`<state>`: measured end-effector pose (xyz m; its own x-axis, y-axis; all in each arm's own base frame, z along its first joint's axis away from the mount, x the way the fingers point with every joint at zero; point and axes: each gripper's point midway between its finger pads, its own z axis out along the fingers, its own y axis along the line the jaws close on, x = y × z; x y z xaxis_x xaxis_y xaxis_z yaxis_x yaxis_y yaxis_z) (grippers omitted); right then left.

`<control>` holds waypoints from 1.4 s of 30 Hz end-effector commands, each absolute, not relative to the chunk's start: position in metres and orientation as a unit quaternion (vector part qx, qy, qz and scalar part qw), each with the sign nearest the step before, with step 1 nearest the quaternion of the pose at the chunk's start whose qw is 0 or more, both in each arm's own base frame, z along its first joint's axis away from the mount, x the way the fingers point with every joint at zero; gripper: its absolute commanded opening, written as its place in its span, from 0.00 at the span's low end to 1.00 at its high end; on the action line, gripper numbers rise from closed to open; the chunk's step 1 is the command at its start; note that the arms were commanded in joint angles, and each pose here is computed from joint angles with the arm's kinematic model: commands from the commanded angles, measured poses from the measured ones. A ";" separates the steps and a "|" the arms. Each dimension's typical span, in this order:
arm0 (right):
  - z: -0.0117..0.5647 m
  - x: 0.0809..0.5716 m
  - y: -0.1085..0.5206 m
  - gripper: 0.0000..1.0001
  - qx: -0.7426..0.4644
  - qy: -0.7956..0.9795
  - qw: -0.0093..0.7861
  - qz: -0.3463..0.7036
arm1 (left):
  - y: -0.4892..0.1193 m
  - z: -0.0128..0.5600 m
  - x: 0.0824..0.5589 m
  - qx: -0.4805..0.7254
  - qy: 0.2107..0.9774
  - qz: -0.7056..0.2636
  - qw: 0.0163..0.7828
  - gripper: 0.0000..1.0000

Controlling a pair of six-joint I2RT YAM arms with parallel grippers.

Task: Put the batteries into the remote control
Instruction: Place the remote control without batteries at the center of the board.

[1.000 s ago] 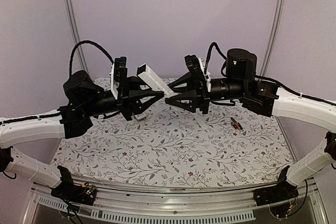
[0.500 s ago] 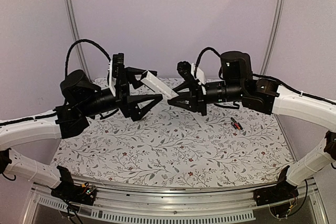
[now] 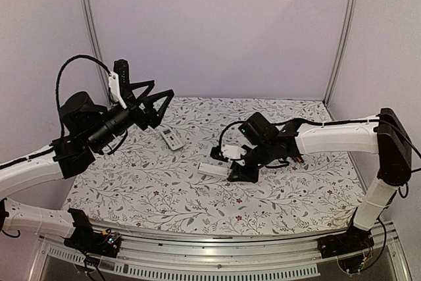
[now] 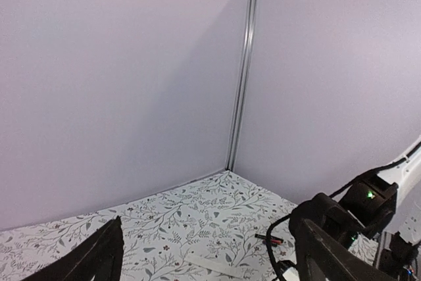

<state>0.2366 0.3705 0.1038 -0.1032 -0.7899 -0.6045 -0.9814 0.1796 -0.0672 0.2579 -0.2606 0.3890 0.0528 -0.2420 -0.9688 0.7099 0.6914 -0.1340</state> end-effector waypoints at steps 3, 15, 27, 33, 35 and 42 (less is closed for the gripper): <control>0.039 0.218 0.361 0.01 -0.694 0.685 0.190 0.119 | -0.246 0.359 0.277 0.153 0.645 -0.303 0.685 0.90; 0.002 0.217 0.354 0.14 -0.695 0.699 0.139 0.095 | -0.243 0.355 0.281 0.164 0.646 -0.290 0.686 0.90; 0.011 0.221 0.361 0.51 -0.700 0.694 0.145 0.086 | -0.243 0.358 0.283 0.171 0.642 -0.291 0.689 0.90; 0.061 0.226 0.380 0.71 -0.691 0.682 0.210 0.118 | -0.244 0.354 0.285 0.173 0.645 -0.290 0.685 0.90; 0.098 0.228 0.391 0.98 -0.679 0.674 0.254 0.144 | -0.244 0.352 0.286 0.172 0.647 -0.288 0.685 0.90; 0.204 0.293 0.365 0.88 -0.506 0.740 0.386 0.217 | -0.237 0.344 0.290 0.156 0.654 -0.280 0.685 0.90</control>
